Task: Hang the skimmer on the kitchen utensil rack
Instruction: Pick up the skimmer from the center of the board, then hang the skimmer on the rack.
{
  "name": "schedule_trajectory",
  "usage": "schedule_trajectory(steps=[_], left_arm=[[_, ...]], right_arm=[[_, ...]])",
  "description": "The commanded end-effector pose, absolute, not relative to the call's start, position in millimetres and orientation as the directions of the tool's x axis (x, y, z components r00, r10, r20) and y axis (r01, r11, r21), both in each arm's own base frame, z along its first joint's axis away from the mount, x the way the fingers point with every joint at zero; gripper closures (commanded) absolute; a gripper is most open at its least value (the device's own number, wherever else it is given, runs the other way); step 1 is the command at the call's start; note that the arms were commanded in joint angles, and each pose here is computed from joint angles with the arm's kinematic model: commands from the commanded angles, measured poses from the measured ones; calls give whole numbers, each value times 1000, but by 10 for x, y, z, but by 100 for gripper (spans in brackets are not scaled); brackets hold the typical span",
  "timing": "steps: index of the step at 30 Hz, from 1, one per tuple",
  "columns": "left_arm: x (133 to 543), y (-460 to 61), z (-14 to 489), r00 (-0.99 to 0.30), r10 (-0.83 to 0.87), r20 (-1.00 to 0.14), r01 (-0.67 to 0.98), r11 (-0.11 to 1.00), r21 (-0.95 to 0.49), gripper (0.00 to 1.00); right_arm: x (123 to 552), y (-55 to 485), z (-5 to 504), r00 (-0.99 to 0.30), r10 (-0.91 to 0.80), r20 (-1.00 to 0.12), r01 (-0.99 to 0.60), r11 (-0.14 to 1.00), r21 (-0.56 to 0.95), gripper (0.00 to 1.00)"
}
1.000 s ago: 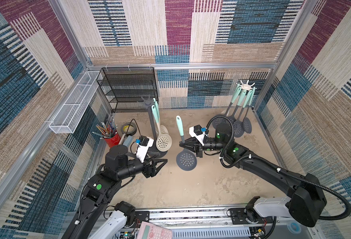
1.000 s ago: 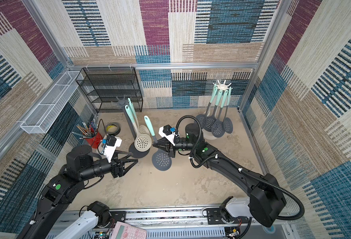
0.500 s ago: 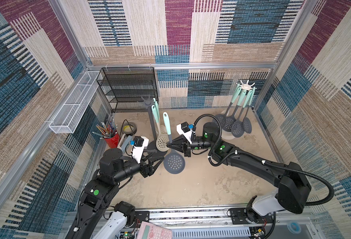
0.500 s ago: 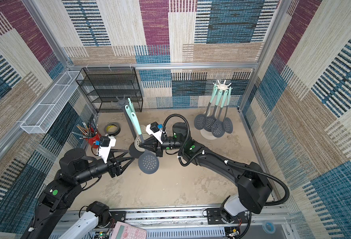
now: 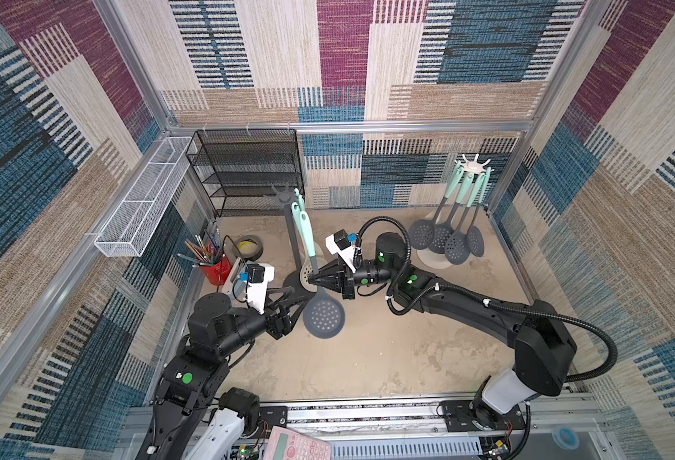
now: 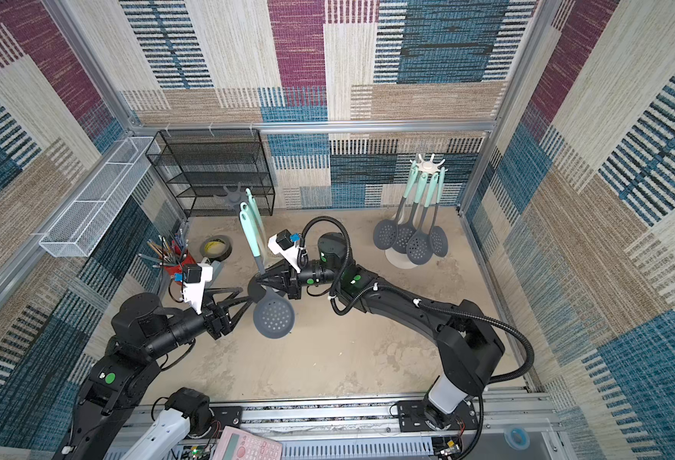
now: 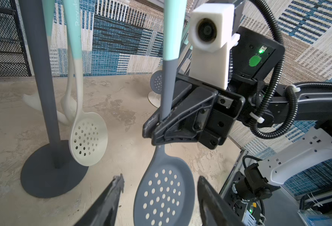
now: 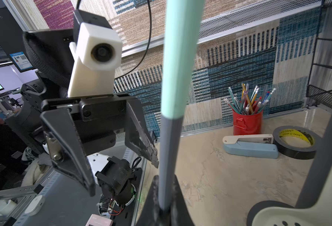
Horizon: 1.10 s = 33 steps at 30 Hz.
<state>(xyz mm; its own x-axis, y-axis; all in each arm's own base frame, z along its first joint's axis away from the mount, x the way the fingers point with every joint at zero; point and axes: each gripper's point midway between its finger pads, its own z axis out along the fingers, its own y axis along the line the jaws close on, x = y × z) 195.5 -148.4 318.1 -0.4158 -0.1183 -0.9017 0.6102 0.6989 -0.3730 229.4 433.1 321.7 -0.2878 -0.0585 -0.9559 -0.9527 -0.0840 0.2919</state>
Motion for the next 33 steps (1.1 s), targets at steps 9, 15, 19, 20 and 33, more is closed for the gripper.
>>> schedule_trajectory(steps=[9,15,19,20,33], left_arm=[[1957,-1303,3013,-447,-134,-884,512,772,-376,37],[1977,-1275,2950,-459,-140,-877,489,785,-381,37],[1994,-1252,2916,-466,-136,-874,473,797,-376,37],[1995,-1251,2916,-464,-135,-875,474,797,-374,37],[1990,-1232,2919,-462,-128,-878,470,804,-364,37]], right_arm=[[2418,4620,3210,-373,-74,-925,-915,-133,380,100],[2527,4720,3171,-408,-79,-910,-904,-108,415,100],[2619,4761,3137,-433,-75,-898,-896,-77,438,100],[2633,4776,3122,-441,-74,-894,-892,-72,446,100],[2795,4839,3033,-511,-52,-858,-859,-7,512,100]])
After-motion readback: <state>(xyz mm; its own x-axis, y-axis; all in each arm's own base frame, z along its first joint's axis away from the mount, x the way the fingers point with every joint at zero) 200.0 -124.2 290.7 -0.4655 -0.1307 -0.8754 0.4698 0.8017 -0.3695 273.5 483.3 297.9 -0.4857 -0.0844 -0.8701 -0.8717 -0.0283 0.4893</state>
